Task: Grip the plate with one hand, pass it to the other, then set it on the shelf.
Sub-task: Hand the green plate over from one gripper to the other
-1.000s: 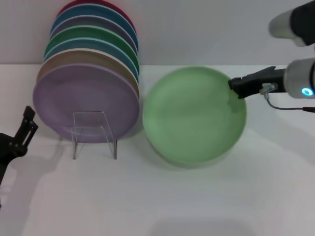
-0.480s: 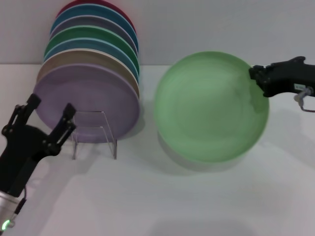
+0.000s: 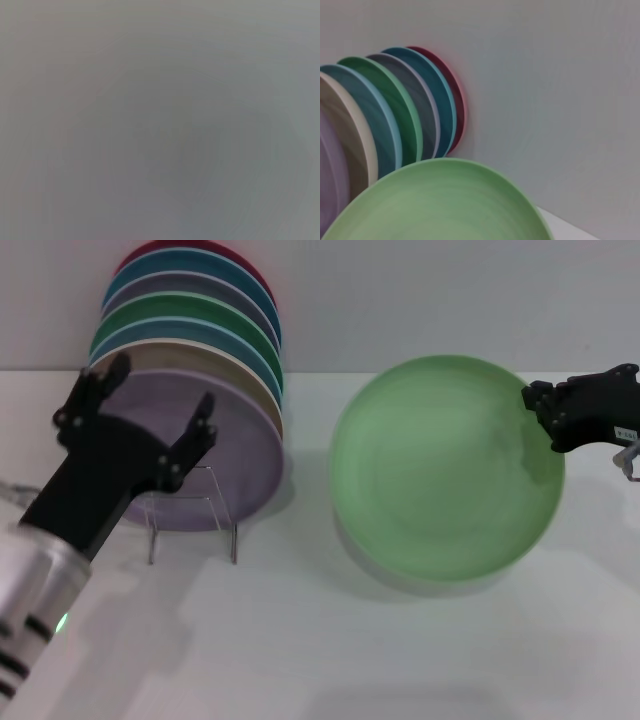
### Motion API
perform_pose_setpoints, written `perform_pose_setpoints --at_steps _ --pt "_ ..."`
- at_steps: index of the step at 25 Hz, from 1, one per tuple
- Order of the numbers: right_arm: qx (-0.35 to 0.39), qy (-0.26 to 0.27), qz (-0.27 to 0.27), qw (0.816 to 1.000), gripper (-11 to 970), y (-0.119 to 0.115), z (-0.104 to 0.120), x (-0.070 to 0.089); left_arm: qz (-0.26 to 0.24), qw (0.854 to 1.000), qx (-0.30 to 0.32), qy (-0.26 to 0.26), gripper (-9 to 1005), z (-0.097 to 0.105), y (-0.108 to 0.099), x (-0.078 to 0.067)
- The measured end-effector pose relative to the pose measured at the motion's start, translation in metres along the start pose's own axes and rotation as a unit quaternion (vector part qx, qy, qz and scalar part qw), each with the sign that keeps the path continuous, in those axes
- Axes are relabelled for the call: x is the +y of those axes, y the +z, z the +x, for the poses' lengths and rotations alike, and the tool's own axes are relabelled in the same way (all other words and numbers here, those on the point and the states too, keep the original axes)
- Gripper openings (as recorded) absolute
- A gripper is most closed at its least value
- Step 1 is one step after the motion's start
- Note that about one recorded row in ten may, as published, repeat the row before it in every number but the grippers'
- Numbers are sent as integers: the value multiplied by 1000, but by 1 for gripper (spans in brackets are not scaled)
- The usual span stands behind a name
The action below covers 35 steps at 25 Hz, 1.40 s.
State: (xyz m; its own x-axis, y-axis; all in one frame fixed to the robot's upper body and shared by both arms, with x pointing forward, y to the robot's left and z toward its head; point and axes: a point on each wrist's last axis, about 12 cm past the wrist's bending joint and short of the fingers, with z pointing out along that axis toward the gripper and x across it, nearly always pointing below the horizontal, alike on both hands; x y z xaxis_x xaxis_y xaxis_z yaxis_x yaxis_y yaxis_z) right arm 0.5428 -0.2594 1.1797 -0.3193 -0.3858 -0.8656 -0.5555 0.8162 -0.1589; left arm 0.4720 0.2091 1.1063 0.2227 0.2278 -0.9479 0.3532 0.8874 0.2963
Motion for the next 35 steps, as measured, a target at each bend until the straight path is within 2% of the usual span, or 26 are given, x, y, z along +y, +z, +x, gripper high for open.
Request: perform_pose_setpoints --at_steps 4,8,13,15,16,18,27,35 --pt "-7 -24 13 1000 14 -2 3 2 48 997 55 -24 834 -38 21 -1" --pt "-17 -48 27 998 15 -5 4 4 93 992 83 -31 833 -67 37 -6" --pt "-23 -60 25 998 15 -6 1 9 142 977 153 -49 833 -87 63 -9" --pt "-26 -64 21 997 15 -6 -1 13 149 974 161 -50 833 -88 66 -10" --pt "-27 -67 19 997 15 -7 -1 15 166 967 186 -46 833 -89 77 -15" --pt "-30 -70 15 997 15 -9 -3 20 167 966 192 -42 833 -88 80 -16" --pt "-37 -77 19 996 14 -20 -5 25 181 962 200 -41 834 -84 89 -19" --pt "-41 -81 9 996 15 -18 -7 31 207 954 211 -52 833 -72 96 -26"
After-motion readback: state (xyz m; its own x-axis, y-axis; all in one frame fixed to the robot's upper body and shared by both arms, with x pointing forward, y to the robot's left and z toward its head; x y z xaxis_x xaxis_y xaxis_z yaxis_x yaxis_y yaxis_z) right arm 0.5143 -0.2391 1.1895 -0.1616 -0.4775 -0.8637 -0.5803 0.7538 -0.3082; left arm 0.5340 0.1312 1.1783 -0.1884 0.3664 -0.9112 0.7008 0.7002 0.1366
